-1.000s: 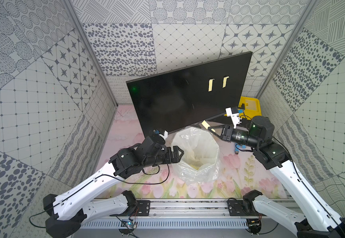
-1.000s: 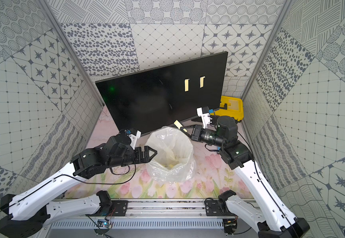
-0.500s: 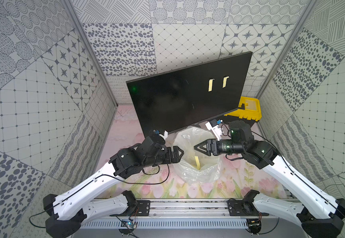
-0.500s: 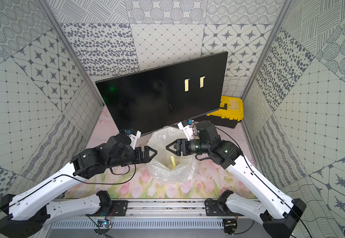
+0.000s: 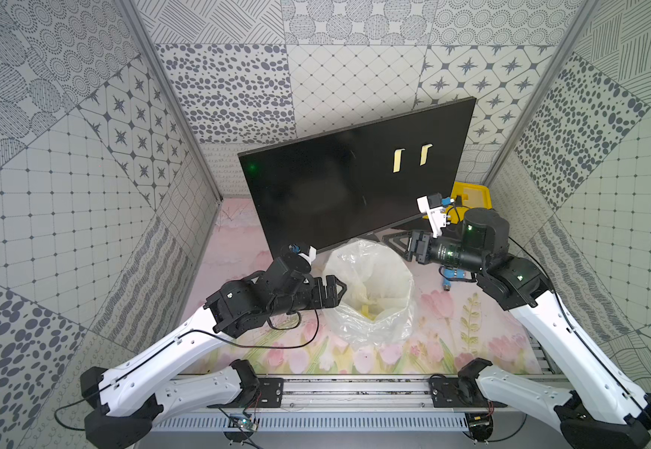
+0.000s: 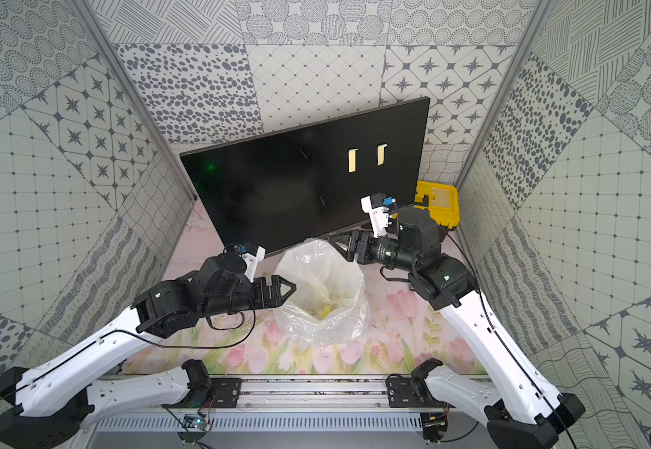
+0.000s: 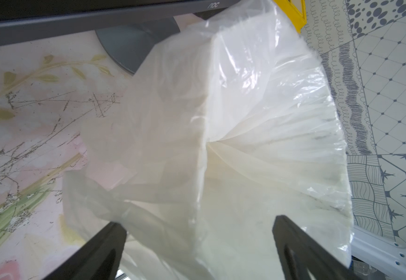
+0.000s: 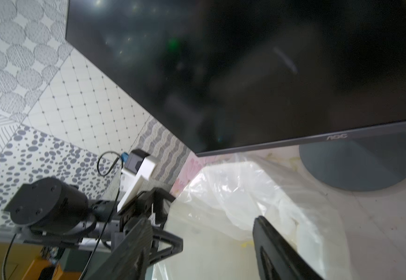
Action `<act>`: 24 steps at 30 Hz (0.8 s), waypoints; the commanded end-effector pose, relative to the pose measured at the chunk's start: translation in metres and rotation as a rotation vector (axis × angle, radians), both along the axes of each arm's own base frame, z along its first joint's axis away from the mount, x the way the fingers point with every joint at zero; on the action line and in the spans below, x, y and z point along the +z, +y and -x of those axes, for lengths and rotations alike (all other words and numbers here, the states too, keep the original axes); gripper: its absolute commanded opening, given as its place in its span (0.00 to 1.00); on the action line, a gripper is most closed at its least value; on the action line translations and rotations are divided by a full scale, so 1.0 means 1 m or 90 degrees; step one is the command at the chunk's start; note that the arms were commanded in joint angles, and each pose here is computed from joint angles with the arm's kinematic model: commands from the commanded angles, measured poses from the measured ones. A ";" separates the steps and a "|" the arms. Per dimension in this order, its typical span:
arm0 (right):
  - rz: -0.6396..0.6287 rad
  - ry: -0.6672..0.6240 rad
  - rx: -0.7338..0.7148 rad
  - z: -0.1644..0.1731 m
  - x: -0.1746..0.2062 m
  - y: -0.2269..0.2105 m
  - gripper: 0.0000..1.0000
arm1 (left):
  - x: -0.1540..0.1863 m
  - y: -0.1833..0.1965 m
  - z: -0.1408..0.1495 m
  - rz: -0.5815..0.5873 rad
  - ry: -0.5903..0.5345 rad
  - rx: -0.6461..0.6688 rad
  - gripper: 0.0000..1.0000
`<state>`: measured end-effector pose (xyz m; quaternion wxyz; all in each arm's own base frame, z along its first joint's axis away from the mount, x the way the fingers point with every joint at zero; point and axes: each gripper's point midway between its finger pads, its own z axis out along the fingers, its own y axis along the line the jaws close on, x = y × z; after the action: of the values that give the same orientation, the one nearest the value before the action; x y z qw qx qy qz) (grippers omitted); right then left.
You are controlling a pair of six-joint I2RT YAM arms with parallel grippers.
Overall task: Remove the sticky note from the monitor
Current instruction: Place the sticky note in the trash bin, then tear off the sticky note from the monitor.
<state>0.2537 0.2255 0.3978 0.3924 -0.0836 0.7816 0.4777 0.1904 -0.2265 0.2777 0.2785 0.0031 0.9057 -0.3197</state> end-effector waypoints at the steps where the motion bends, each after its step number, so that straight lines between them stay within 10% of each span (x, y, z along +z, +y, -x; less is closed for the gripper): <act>1: -0.117 -0.034 -0.057 -0.032 0.032 -0.020 0.68 | 0.006 -0.005 0.001 0.010 -0.014 -0.018 0.99; 14: -0.443 -0.077 -0.151 -0.121 0.063 -0.098 0.65 | 0.005 -0.006 0.000 0.006 -0.013 -0.020 0.99; 24: -0.493 -0.082 -0.202 -0.156 0.060 -0.127 0.62 | 0.005 -0.009 -0.001 0.009 -0.012 -0.022 0.99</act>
<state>0.4158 0.1021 0.4281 0.4840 0.1871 0.5581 0.6475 0.1914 -0.2278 0.2751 0.2759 0.0033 0.9076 -0.3165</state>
